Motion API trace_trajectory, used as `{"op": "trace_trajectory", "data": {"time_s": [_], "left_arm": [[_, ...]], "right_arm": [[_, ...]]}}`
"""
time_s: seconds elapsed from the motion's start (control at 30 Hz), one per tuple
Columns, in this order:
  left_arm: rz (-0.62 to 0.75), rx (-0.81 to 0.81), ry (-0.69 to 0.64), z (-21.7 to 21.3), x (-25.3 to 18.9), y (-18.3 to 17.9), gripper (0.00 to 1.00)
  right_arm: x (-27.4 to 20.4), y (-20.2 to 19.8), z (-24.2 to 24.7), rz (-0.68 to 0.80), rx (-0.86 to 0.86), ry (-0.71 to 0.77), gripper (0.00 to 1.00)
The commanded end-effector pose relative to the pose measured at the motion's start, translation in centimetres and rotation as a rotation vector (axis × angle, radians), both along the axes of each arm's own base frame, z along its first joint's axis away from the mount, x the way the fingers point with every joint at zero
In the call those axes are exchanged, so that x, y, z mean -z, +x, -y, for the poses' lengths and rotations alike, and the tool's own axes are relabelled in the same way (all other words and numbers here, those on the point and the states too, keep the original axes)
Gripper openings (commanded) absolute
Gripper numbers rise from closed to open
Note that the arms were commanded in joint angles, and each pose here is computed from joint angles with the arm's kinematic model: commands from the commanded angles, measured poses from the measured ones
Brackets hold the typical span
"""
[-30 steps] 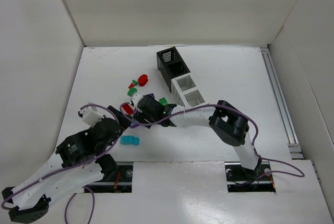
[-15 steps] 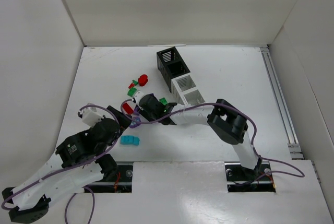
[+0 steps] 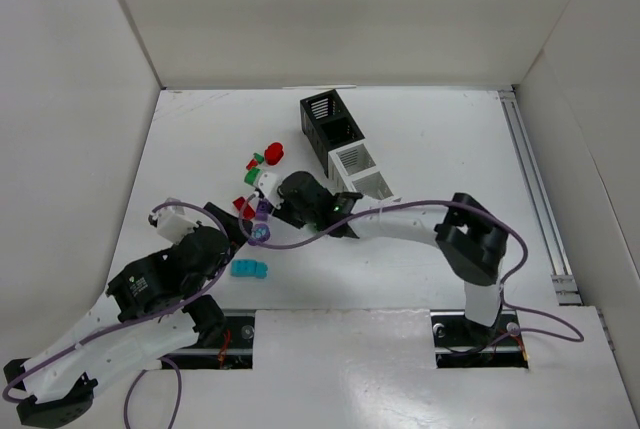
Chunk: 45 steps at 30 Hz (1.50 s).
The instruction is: Sort the legos into containers by color
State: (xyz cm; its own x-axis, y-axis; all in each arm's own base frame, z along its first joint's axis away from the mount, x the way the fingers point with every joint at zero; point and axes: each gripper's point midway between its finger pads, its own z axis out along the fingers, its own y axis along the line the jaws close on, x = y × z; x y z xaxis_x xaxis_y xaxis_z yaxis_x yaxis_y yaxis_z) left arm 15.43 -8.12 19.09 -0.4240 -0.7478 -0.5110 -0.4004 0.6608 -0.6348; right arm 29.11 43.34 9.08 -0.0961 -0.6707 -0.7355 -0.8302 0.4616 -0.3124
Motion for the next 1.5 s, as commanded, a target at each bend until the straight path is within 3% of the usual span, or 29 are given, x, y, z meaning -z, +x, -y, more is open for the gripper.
{"op": "trace_trajectory", "data": {"time_s": [0.0, 0.1, 0.13, 0.2, 0.23, 0.33, 0.57, 0.73, 0.9, 1.03, 1.2, 1.33, 1.4, 1.47], "left_arm": [[0.029, -0.022, 0.005, -0.3, -0.4, 0.5, 1.0], [0.029, -0.022, 0.005, -0.3, -0.4, 0.5, 1.0], [0.028, -0.003, 0.009, 0.0, -0.4, 0.4, 1.0], [0.058, 0.03, -0.007, 0.6, -1.1, 0.6, 1.0], [0.066, 0.052, -0.011, 1.0, -1.3, 0.7, 1.0], [0.112, 0.092, -0.019, 1.5, -2.7, 0.9, 1.0], [0.186, 0.14, -0.006, 2.2, -6.3, 1.5, 1.0], [0.107, 0.084, 0.024, 2.7, -5.6, 2.3, 1.0], [0.033, 0.07, 0.084, 4.3, -4.1, 3.4, 1.0], [0.06, 0.036, 0.133, 4.7, -4.6, 5.0, 1.0], [0.099, -0.038, 0.163, 3.0, -6.4, 6.7, 1.0], [0.095, 0.004, 0.208, 3.1, -6.0, 9.5, 1.0], [0.052, 0.123, 0.215, 4.3, -4.5, 11.5, 1.0], [-0.004, 0.089, 0.204, 1.2, -3.0, 14.0, 1.0]], "right_arm": [[-9.5, 0.6, -1.2, 0.155, -0.2, 0.156, 0.16], [-11.7, 1.3, -0.6, 0.209, -0.408, 0.184, 0.14], [-11.6, -0.6, -1.2, 0.17, -0.566, 0.235, 0.14], [-12.5, 0.3, -0.1, 0.207, -0.665, 0.262, 0.14], [-12.9, -1.6, -0.3, 0.185, -0.801, 0.316, 0.14], [-13.0, -2.2, 1.1, 0.192, -0.909, 0.31, 0.12], [-15.6, -3.8, 3.6, 0.266, -0.948, 0.23, 0.14], [-16.7, 0.2, 6.6, 0.281, -0.741, 0.121, 0.14], [-17.8, 2.3, 8.2, 0.261, -0.771, 0.185, 0.14], [-18.2, 3.5, 8.8, 0.323, -0.739, 0.121, 0.15], [-20.4, 10.0, 12.3, 0.387, -0.404, -0.041, 0.17], [-20.5, 16.1, 14.1, 0.381, -0.184, -0.148, 0.17], [-19.9, 18.4, 15.0, 0.357, -0.135, -0.188, 0.17], [-19.2, 20.6, 14.6, 0.327, -0.121, -0.213, 0.17]]}}
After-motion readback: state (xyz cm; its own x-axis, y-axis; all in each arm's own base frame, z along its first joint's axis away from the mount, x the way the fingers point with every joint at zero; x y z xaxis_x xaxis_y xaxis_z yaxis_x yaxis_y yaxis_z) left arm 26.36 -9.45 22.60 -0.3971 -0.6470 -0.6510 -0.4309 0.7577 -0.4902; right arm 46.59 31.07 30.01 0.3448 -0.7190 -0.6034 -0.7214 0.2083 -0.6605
